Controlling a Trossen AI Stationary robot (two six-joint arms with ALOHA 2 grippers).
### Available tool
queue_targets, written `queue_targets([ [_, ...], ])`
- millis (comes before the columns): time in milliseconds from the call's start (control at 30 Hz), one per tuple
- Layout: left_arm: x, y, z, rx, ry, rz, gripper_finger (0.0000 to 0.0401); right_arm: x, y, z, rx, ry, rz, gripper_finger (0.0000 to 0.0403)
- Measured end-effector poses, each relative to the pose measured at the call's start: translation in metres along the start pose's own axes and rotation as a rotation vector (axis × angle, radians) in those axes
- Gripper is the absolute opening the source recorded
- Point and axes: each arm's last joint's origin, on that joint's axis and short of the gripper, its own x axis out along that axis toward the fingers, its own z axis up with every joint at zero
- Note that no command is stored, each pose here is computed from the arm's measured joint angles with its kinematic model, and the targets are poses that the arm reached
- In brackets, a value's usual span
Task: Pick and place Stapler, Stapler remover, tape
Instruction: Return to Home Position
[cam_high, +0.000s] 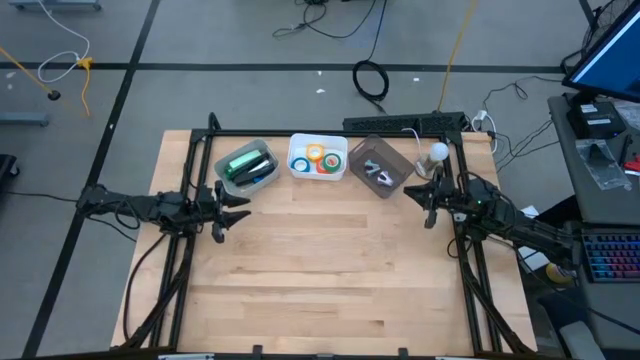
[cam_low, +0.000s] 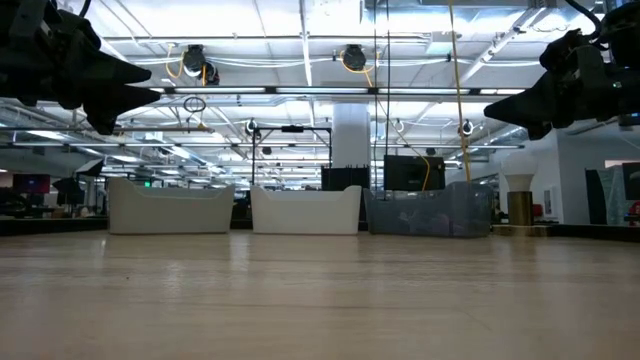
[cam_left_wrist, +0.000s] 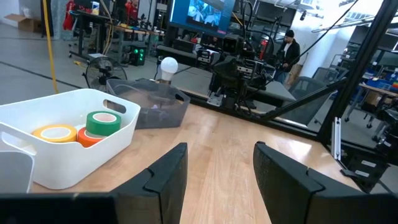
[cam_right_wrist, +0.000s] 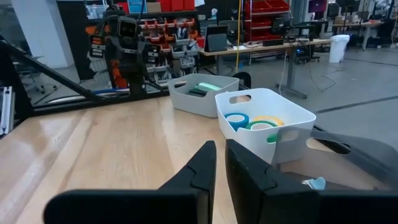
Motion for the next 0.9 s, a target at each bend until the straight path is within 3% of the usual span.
queue_targets([
  [900,0.0,-0.0001,0.0001,0.001,0.0,-0.001,0.0182,-0.0001,0.0001,0.0009,-0.001,-0.007,0.0,0.0031],
])
